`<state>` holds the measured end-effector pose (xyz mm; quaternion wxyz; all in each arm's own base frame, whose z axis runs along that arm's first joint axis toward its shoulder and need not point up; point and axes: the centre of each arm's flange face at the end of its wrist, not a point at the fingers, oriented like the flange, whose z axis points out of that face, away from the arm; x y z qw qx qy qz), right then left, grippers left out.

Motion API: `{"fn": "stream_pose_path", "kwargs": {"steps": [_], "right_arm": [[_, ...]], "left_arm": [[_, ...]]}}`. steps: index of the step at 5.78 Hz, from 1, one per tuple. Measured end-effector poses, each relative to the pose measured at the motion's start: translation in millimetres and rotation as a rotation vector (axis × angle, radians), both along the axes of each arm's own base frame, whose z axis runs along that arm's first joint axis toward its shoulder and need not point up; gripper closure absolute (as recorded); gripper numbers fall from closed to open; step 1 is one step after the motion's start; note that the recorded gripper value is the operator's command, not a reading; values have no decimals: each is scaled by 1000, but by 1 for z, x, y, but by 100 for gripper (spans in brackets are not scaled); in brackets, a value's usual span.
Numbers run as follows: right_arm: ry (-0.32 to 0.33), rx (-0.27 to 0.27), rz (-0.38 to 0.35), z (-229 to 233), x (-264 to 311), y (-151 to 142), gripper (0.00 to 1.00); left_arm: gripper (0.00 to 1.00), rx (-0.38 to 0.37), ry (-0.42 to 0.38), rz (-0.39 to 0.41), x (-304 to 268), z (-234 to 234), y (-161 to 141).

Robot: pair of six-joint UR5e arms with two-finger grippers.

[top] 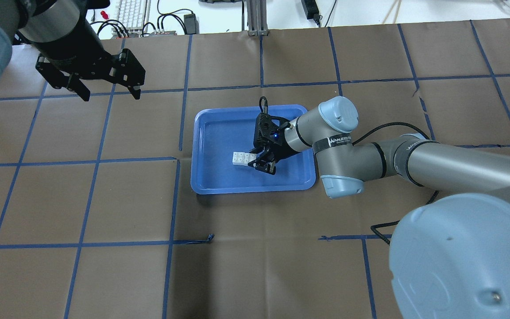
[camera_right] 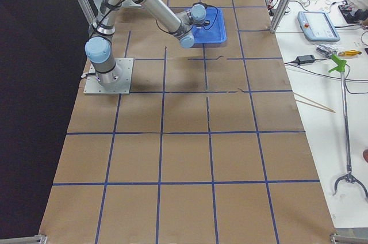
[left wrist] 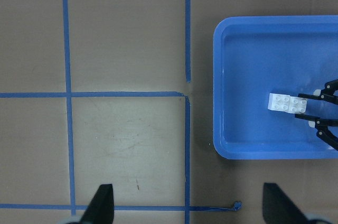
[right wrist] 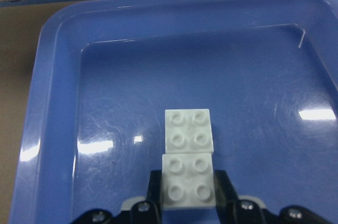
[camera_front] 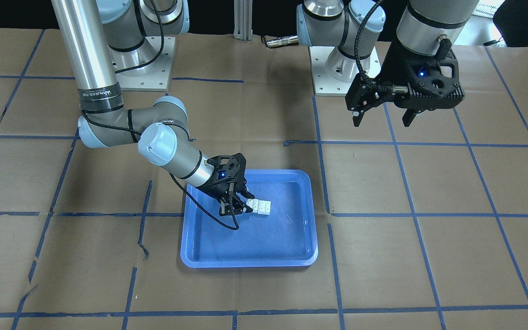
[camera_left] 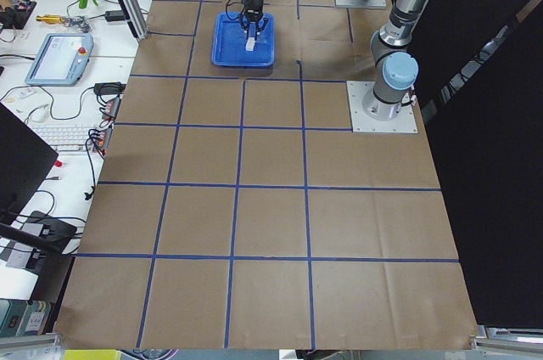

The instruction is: Assemble white blocks and place on blue tray

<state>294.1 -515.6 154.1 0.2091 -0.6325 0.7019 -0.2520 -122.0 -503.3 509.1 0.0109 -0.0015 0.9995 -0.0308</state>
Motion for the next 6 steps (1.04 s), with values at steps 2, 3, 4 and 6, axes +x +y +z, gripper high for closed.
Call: {"fn": "stream_pose_path", "kwargs": {"steps": [2,3,4,6], "right_arm": [[-2,0,2,-1,0,0,72],[-3,1,2,-2,0,0,72],[-3,1,3,-2,0,0,69],[-6,-2,3,0,1,0,54]], "left_arm": [[1,0,-1,1,0,0,0],[1,0,-1,0,0,0,0],[1,0,0,0,0,0,0],[1,1,0,0,0,0,-1]]}}
